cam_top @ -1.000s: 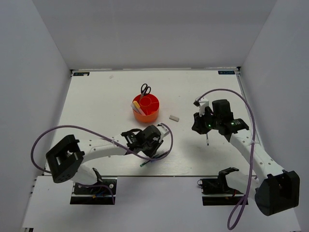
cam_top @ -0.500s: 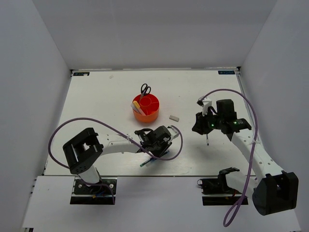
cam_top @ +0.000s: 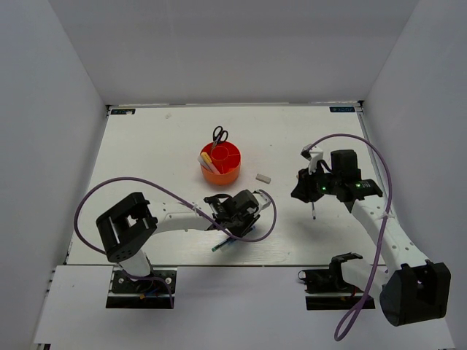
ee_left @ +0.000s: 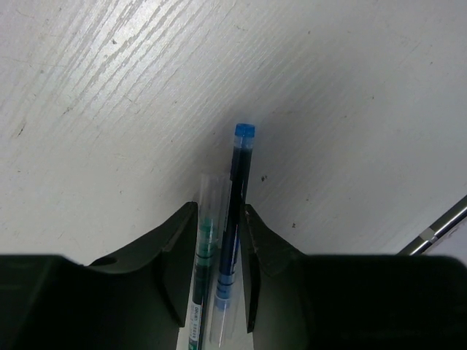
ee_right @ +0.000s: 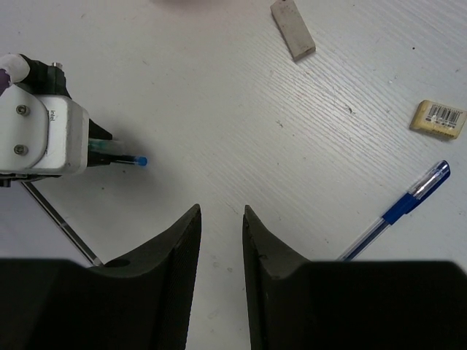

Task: Sort the stationery into containers
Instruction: Pick up the pen from the center of the board.

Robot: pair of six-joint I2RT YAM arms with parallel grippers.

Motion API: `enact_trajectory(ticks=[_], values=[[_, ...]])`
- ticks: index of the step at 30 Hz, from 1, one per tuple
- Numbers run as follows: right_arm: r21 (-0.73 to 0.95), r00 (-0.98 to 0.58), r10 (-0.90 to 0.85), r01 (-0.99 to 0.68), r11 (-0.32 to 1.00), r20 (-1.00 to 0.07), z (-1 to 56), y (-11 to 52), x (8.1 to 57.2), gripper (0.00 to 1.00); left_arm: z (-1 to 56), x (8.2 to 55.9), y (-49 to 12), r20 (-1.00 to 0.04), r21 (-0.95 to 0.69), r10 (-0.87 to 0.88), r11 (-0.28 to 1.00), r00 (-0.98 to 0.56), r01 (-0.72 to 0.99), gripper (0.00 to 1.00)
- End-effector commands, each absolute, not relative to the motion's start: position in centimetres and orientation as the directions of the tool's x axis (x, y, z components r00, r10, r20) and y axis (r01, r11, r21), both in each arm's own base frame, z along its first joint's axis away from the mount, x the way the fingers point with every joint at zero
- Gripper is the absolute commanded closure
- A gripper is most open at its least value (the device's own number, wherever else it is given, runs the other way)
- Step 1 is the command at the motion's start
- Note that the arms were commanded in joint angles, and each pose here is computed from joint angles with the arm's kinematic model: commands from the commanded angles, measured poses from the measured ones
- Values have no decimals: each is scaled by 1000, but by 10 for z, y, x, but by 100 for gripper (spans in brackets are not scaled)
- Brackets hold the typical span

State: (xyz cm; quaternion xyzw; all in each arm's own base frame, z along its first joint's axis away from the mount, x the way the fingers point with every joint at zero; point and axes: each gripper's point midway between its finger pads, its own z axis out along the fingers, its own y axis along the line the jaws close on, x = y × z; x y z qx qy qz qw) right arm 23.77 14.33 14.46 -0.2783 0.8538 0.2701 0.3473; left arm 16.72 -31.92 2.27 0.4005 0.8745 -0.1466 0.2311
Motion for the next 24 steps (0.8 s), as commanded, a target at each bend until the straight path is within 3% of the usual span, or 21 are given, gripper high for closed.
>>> enact_trajectory(ticks=[1, 3, 7, 15, 24], values=[[299, -617, -269, -659, 690, -739, 146, 144, 233, 67, 27, 169, -320, -537, -88, 620, 634, -572, 769, 59], [299, -615, -268, -661, 688, -742, 147, 144, 233, 67, 35, 169, -323, -559, -106, 603, 629, -570, 770, 48], [311, -622, -270, -663, 681, -735, 145, 146, 231, 67, 48, 168, -328, -584, -129, 583, 619, -564, 774, 42], [311, -621, -266, -662, 682, -737, 146, 145, 231, 67, 49, 174, -325, -584, -177, 549, 633, -598, 754, 43], [317, -624, -263, -661, 680, -736, 146, 145, 231, 67, 40, 183, -316, -569, -166, 541, 661, -619, 732, 53]])
